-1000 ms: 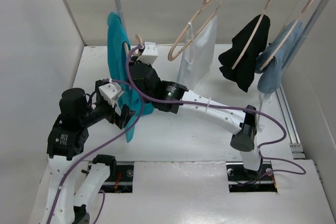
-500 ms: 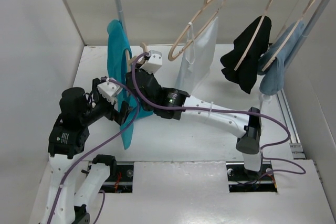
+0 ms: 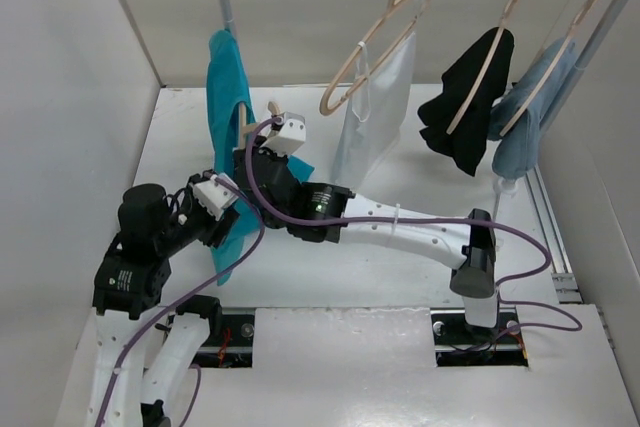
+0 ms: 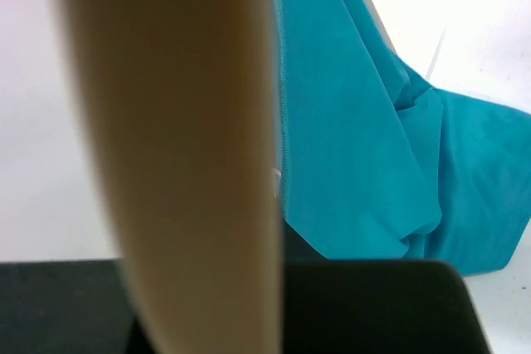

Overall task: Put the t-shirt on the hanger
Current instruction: Hang the hanger with tshirt onto the clothesline

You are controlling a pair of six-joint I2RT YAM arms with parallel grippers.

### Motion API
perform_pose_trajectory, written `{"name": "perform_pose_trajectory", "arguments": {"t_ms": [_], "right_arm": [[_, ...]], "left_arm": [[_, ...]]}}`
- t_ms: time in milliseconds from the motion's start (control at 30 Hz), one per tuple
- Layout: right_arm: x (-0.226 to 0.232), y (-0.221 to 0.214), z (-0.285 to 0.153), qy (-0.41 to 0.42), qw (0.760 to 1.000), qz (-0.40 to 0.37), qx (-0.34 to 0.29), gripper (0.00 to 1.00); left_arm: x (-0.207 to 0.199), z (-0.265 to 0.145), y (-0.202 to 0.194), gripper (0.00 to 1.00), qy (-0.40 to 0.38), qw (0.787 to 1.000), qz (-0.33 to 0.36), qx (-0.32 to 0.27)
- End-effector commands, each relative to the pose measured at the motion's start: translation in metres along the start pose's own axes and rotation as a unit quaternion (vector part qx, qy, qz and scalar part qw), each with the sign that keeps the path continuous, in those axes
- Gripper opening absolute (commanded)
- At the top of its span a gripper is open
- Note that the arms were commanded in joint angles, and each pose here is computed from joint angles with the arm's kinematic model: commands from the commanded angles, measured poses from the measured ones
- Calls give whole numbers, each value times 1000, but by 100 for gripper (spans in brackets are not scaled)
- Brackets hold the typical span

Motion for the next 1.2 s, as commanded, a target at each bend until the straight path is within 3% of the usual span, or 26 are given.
{"name": "perform_pose_trajectory", "arguments": {"t_ms": [0,267,600,933,1100,1167], "right_arm": [[22,43,-26,21,994,99,-46,0],[25,27,-39,22,994,103,-35,0],[15,2,-51,3,999,49,-10,0],[0,-11,-51,-14,1000,25,1,0],[-12,-21,-50,-19,999,26,4,0],[-12,-23,-50,-19,999,39,3,0]], "left_arm": [[11,9,-18,46,41,997,45,48],[10,-3,-12,0,69,996,53,34],[-4,-43,12,0,85,994,54,-35],[-4,-37,16,0,90,992,44,-78],[-5,-29,9,0,78,993,52,-68],[-5,-25,4,6,73,994,60,-58]]}}
Point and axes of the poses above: each gripper's point midway between its finger pads, its own z axis out along the fingers, its own x axis along the line the jaws close on, y = z × x, the point moved 9 cm from there along -z, back along the fingers, and after that the axes turned 4 degrees about z, right-handed, at the moved point
